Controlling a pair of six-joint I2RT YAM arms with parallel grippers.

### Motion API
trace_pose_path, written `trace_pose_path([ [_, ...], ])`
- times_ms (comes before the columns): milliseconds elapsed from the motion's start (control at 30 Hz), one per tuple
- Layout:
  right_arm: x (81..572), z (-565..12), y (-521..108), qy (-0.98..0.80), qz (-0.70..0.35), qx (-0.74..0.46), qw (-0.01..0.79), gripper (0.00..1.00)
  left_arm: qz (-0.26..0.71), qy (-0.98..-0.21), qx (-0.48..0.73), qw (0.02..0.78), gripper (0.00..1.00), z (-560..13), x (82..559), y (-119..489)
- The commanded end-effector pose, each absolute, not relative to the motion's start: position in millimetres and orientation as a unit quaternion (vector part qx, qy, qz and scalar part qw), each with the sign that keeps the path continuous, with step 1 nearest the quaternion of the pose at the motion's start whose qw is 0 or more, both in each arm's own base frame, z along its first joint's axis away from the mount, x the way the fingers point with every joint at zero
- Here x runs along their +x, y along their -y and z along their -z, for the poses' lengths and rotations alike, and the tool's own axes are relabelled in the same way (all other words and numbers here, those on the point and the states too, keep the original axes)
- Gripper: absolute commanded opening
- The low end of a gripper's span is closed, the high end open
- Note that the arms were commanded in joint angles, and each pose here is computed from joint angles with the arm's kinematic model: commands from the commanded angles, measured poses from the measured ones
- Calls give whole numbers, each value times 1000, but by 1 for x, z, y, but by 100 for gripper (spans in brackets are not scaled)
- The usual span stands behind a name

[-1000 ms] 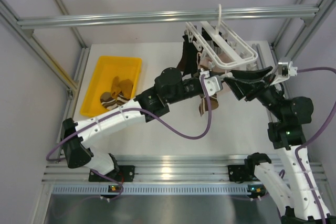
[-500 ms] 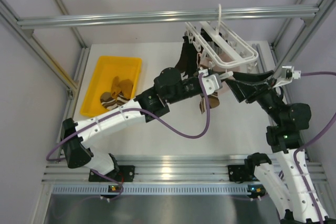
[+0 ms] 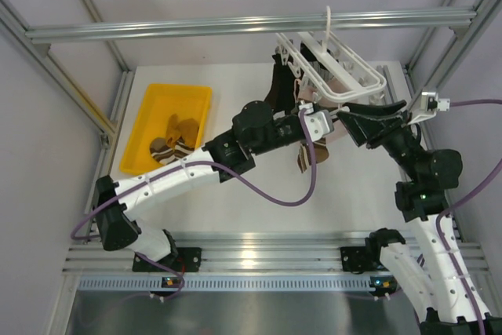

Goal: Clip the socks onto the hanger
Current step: Open the clamp at the hanger.

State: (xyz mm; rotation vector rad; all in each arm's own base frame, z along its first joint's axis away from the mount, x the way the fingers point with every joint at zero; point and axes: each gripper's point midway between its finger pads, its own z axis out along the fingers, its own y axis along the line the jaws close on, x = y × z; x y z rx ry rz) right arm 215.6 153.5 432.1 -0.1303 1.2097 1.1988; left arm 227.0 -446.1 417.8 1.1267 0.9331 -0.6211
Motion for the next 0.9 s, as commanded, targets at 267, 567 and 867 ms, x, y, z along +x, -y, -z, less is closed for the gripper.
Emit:
trace_pose_path([
  [267,213,-437,-160,-525,-545,-70,649,45,272,-400,501,718,0,-437,229,454],
  [567,211,-436,-161,-524,-540,-83,653,7,277,-410,493,716,24,-437,228,450],
  [867,211,-439,-161,-522,-539,-86,655,0,335,-457,466,680,66,-447,206,405],
])
